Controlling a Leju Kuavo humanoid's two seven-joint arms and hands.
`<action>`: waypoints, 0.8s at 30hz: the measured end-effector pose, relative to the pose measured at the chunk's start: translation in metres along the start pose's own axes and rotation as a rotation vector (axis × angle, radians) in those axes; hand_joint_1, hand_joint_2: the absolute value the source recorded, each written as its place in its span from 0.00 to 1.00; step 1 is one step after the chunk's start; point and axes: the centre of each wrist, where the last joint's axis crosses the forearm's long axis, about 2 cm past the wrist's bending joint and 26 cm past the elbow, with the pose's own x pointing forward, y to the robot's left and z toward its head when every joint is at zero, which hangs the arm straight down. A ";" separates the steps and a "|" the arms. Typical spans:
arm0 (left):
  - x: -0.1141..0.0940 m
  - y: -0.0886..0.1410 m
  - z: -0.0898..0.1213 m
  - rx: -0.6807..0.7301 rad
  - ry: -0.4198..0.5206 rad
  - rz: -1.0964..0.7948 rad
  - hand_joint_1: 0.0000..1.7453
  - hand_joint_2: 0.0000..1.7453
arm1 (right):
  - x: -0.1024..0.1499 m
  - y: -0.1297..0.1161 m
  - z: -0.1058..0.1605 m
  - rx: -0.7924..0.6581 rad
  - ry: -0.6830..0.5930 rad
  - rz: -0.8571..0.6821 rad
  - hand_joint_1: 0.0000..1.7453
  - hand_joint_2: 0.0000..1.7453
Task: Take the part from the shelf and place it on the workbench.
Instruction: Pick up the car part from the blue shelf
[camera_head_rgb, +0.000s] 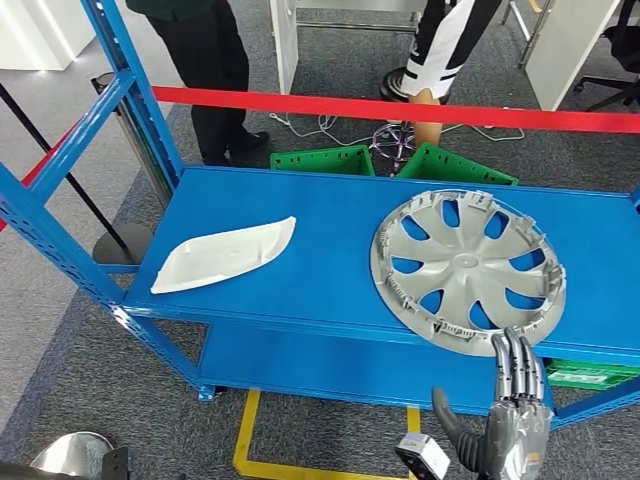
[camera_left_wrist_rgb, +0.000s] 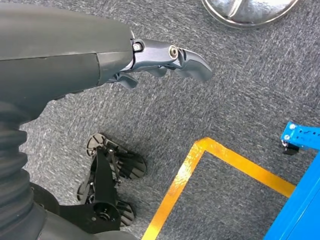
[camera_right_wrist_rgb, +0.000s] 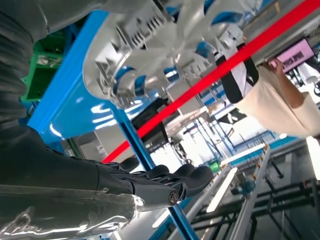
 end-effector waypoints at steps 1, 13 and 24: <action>0.000 0.000 0.000 0.000 0.000 0.000 0.00 1.00 | 0.000 0.002 0.002 0.009 0.003 -0.004 0.00 1.00; 0.001 0.002 -0.001 -0.033 -0.011 -0.035 0.00 1.00 | -0.008 0.040 0.018 0.225 0.178 -0.098 0.00 1.00; 0.002 0.004 -0.002 -0.037 -0.016 -0.050 0.00 1.00 | -0.021 0.051 0.019 0.341 0.088 -0.051 0.00 1.00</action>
